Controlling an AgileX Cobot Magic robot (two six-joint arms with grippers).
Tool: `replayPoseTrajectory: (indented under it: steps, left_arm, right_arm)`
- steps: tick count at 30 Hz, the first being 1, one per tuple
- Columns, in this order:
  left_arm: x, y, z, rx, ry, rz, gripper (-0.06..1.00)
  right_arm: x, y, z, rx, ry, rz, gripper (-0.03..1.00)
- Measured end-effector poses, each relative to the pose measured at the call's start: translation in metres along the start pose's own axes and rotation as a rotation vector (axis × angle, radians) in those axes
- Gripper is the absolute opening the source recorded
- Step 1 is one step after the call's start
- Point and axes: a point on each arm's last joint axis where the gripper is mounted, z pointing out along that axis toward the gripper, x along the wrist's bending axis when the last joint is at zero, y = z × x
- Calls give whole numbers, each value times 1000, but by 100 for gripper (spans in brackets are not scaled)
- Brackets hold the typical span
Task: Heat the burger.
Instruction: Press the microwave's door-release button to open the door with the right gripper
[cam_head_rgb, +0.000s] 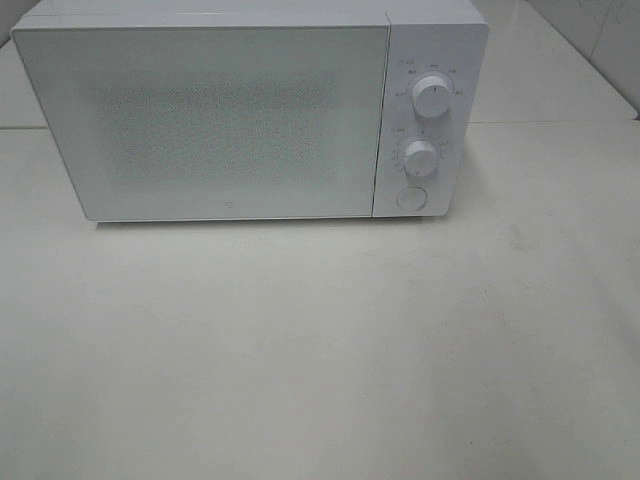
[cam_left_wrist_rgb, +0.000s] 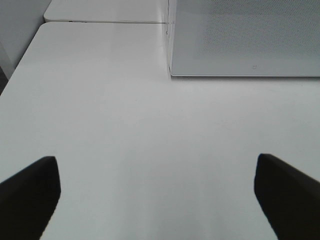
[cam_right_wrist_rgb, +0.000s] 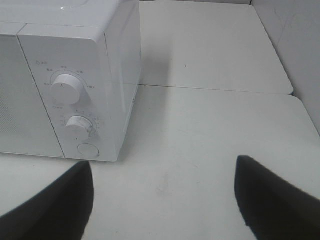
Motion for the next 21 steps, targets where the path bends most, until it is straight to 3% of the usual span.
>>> replayPoseTrajectory:
  steps: [6, 15, 21]
  left_arm:
    - [0, 0, 0, 0, 0, 0, 97]
    - [0, 0, 0, 0, 0, 0, 97]
    - [0, 0, 0, 0, 0, 0, 97]
  right_arm:
    - [1, 1, 30, -8, 9, -2, 76]
    - [4, -15, 67, -153, 36, 15, 76]
    - [0, -34, 87, -226, 1, 44, 76]
